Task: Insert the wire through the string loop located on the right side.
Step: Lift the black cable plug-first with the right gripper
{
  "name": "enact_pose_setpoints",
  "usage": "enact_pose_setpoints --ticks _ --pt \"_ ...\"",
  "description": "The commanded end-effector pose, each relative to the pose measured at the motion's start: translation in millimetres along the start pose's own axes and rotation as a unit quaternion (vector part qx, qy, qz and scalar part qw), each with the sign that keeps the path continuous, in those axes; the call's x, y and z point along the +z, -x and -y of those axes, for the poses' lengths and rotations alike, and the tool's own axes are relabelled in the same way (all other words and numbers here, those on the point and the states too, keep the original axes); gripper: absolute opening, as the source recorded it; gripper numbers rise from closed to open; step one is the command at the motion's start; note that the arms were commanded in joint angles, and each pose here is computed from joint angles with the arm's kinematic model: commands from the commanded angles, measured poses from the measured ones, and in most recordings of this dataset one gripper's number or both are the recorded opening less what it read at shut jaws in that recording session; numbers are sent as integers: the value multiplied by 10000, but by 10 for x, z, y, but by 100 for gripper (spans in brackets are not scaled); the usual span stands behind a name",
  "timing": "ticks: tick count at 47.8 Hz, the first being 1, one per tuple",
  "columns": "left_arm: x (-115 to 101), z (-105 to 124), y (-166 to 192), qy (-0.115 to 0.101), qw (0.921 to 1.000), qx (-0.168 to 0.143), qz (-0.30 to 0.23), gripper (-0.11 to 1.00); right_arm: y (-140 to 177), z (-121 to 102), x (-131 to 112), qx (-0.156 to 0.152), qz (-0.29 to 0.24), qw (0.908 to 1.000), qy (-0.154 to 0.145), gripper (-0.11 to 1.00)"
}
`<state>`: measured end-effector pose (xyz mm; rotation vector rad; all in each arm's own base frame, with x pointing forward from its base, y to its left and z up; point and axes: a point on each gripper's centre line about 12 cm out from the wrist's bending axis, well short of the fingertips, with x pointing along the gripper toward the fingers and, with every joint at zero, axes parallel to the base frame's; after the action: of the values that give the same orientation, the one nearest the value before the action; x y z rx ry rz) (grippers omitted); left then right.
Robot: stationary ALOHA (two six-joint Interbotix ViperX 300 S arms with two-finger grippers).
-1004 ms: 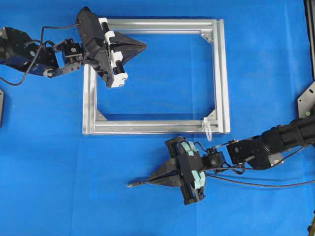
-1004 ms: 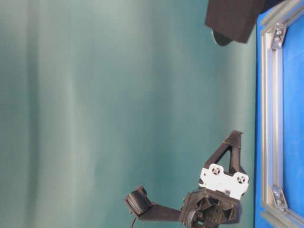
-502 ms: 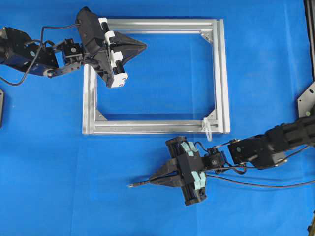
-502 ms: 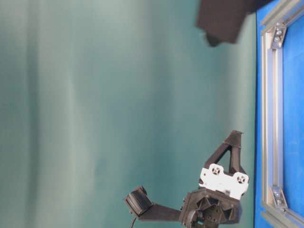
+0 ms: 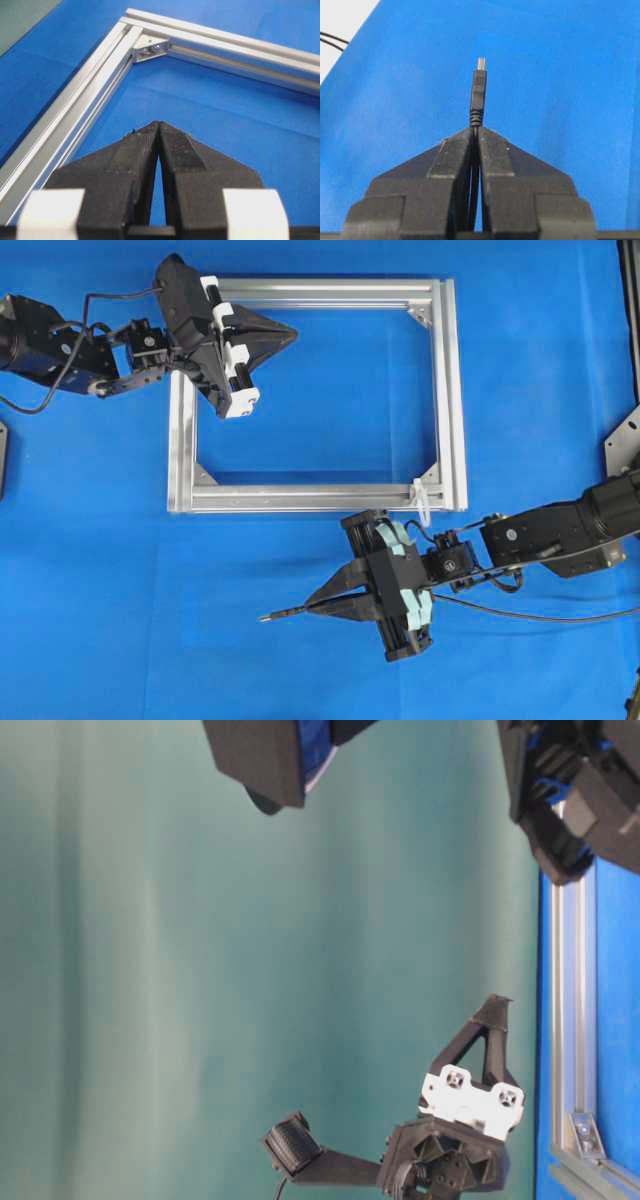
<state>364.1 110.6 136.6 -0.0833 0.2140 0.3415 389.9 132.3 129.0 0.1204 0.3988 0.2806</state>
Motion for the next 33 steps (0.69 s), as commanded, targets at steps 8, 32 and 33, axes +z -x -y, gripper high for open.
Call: enact_pose_setpoints --ticks 8,32,33 --pt "164 17 13 1 9997 -31 237 0 34 -45 166 61 223 9997 18 -4" --pt "165 16 13 6 9997 -26 244 0 41 -44 160 59 215 9997 25 -4" --pt "165 17 13 1 9997 -31 244 0 38 -49 153 65 206 9998 28 -4"
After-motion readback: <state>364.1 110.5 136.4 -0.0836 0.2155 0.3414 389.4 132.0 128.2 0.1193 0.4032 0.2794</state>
